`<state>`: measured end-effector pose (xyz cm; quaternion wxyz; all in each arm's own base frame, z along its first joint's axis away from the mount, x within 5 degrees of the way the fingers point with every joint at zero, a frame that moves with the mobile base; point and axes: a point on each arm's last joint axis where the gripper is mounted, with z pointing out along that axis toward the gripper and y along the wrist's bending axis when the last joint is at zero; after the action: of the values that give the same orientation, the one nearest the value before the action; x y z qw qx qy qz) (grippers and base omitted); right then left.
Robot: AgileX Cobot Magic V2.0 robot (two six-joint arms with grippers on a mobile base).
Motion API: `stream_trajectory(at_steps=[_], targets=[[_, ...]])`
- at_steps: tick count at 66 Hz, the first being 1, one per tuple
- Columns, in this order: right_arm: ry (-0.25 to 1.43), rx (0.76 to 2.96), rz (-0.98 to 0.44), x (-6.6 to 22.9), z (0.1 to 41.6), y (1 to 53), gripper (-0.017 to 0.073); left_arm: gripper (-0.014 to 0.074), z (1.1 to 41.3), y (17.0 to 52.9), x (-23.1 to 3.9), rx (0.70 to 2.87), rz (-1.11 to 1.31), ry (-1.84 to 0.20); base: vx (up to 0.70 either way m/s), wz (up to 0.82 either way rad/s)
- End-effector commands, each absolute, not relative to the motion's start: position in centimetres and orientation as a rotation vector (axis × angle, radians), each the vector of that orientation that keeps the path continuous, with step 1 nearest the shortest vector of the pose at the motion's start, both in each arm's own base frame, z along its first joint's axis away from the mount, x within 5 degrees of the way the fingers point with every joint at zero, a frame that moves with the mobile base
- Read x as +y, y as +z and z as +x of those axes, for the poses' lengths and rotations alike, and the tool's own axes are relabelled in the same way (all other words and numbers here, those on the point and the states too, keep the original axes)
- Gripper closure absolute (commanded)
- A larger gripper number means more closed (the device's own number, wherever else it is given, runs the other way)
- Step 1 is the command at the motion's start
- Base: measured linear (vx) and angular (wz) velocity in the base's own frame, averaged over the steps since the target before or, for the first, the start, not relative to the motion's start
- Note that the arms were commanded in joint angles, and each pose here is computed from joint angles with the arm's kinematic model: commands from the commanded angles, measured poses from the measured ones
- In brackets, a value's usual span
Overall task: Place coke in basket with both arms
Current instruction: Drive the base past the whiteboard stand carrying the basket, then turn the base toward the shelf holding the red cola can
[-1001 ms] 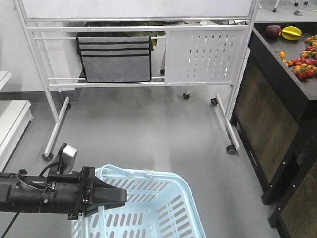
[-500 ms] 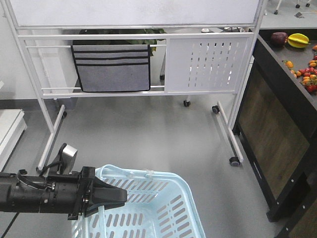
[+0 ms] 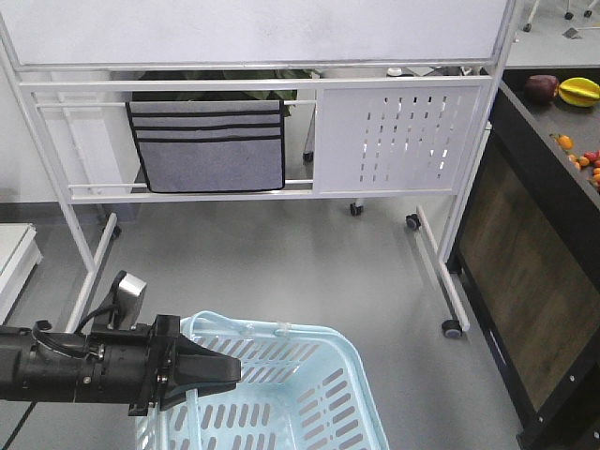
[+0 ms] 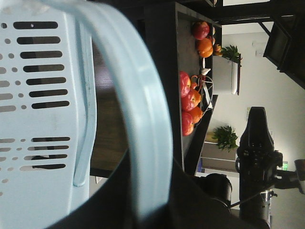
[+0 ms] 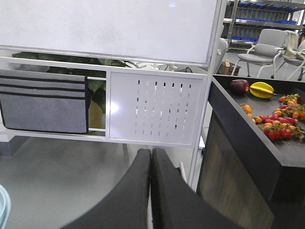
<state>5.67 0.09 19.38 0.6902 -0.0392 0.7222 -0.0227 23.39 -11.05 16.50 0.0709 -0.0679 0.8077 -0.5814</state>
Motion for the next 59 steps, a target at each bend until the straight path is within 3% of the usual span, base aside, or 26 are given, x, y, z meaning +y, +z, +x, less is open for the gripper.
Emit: stream_trajectory(at_steps=[1,32,59], targets=[[-0.058,1.532,-0.099,0.14,5.59,19.79,0.0568,0.0599,23.58,18.96,-11.41,2.259,-0.183,-1.887,0.19,0.01],[-0.058,1.532,-0.099,0.14,5.59,19.79,0.0568,0.0599,23.58,18.96,-11.41,2.259,-0.183,-1.887,0.19,0.09],[-0.058,1.532,-0.099,0.14,5.59,19.79,0.0568,0.0599,23.58,18.96,-11.41,2.259,-0.183,-1.887,0.19,0.37]])
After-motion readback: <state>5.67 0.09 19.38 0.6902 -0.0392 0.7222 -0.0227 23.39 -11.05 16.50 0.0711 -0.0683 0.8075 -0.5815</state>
